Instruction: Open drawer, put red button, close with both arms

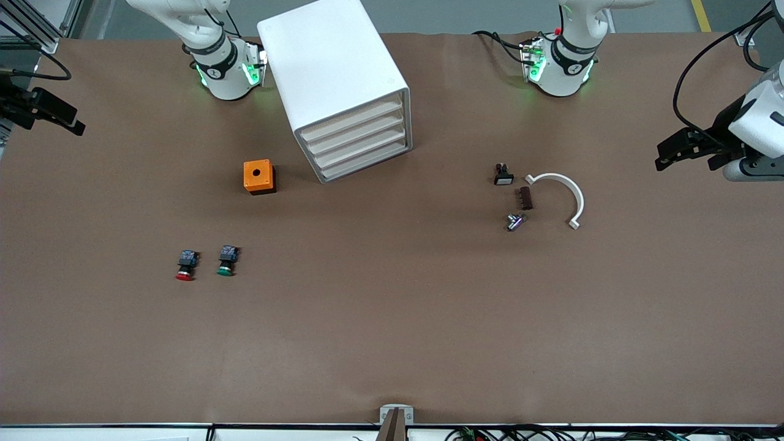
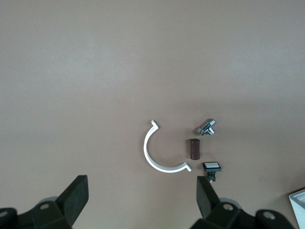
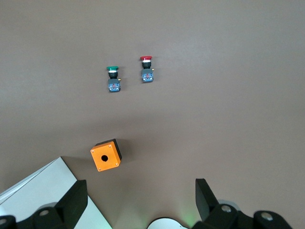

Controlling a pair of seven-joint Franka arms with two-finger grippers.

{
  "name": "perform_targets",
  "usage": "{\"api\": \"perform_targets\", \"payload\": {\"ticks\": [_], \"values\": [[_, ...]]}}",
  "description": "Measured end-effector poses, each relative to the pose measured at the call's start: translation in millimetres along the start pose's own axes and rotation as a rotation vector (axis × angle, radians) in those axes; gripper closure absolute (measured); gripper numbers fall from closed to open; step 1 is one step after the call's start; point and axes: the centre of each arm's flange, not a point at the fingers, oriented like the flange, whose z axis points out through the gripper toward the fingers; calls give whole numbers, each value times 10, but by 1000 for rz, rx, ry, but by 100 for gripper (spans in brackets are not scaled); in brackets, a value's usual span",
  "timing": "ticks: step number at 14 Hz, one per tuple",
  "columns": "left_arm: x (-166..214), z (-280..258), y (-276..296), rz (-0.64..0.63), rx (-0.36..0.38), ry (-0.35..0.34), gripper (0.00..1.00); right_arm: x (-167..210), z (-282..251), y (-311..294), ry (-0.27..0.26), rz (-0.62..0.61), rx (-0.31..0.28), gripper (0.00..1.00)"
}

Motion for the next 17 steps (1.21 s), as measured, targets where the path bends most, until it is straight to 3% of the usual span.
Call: {"api": "perform_targets", "payload": {"ticks": [5, 8, 13, 17], "values": [[11, -63, 9, 2, 0, 13, 0, -13, -126, -48, 29, -13, 7, 0], [33, -31, 14, -8, 0, 5, 0, -14, -149, -61, 35, -81, 6, 0], [273, 542, 55, -19, 2, -104, 0, -9, -175, -63, 45, -111, 6, 0], [484, 1185, 399, -64, 19, -196, 0, 7, -199, -65, 64, -112, 6, 0]]}}
